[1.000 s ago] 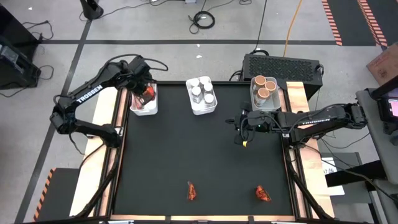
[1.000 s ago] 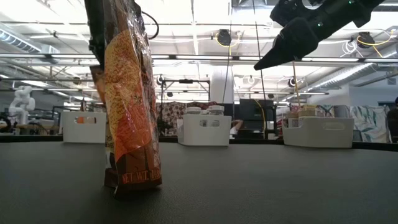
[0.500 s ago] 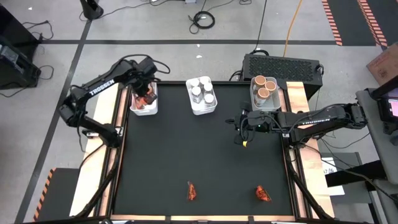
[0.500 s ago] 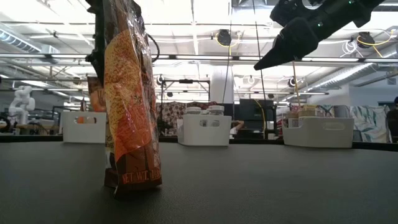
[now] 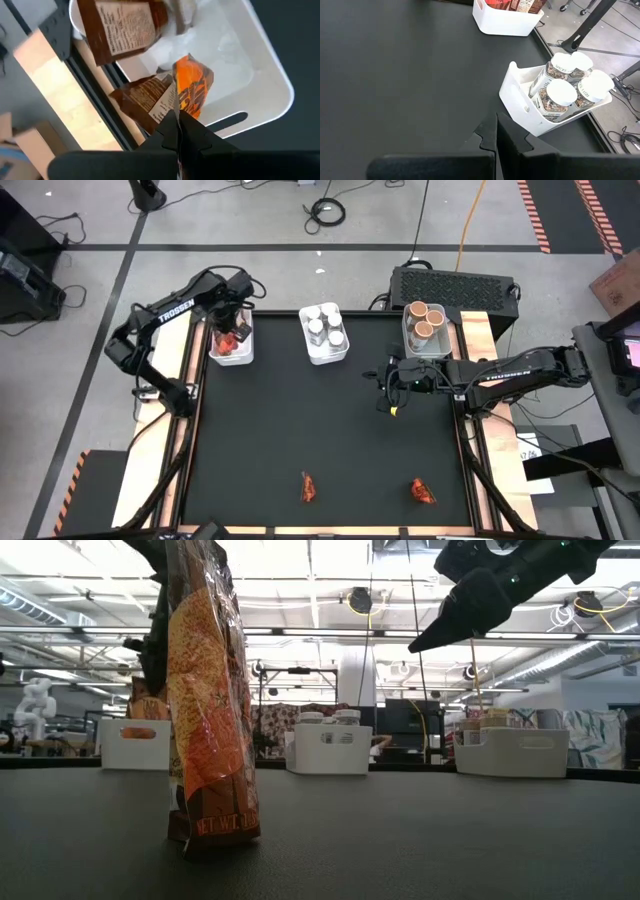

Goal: Sort spices by type
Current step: Put the orange seasoning pack into the left white bin

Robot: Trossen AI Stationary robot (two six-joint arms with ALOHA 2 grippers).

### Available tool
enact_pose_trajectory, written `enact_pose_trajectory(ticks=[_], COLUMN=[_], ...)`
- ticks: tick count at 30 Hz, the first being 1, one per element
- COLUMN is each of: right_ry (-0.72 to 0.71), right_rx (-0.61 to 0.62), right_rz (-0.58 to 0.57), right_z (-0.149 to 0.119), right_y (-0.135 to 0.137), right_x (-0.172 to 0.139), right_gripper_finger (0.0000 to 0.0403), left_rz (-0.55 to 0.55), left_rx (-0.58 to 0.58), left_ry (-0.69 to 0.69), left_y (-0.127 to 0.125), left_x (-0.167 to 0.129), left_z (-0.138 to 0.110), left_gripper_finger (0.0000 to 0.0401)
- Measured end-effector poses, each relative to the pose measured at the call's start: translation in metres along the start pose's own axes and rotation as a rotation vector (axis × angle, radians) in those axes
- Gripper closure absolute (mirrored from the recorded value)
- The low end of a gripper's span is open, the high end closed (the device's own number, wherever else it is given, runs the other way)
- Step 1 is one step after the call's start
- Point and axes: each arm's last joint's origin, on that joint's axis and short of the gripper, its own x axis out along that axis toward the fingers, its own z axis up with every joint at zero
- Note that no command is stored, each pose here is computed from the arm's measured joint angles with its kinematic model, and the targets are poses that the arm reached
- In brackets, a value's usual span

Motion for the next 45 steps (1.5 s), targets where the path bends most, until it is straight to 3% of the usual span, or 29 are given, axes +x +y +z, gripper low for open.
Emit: enact_pose_trajectory(ticks=[15, 24, 29, 40, 45], right_ry=[0.0, 0.0, 0.0, 0.0, 0.0], right_rx=[0.0, 0.0, 0.0, 0.0, 0.0], right_rz=[0.0, 0.0, 0.0, 0.0, 0.0], right_z=[0.0, 0.0, 0.0, 0.0, 0.0], right_y=[0.0, 0.0, 0.0, 0.0, 0.0], right_x=[0.0, 0.0, 0.0, 0.0, 0.0], right_gripper_finger=[0.0403, 0.0403, 0.0403, 0.0403, 0.0403], left_rz=[-0.004, 0.01, 0.027, 0.023, 0.017], left_rx=[-0.118, -0.107, -0.102, -0.072, -0.027], left_ry=[0.06, 0.081, 0.081, 0.089, 0.08], left_y=[0.0, -0.002, -0.002, -0.002, -0.001], left_x=[0.021, 0.029, 0.029, 0.029, 0.021], left_z=[0.015, 0.02, 0.019, 0.019, 0.02], left_gripper_finger=[0.0401, 0.0392, 0.0348, 0.021, 0.0171])
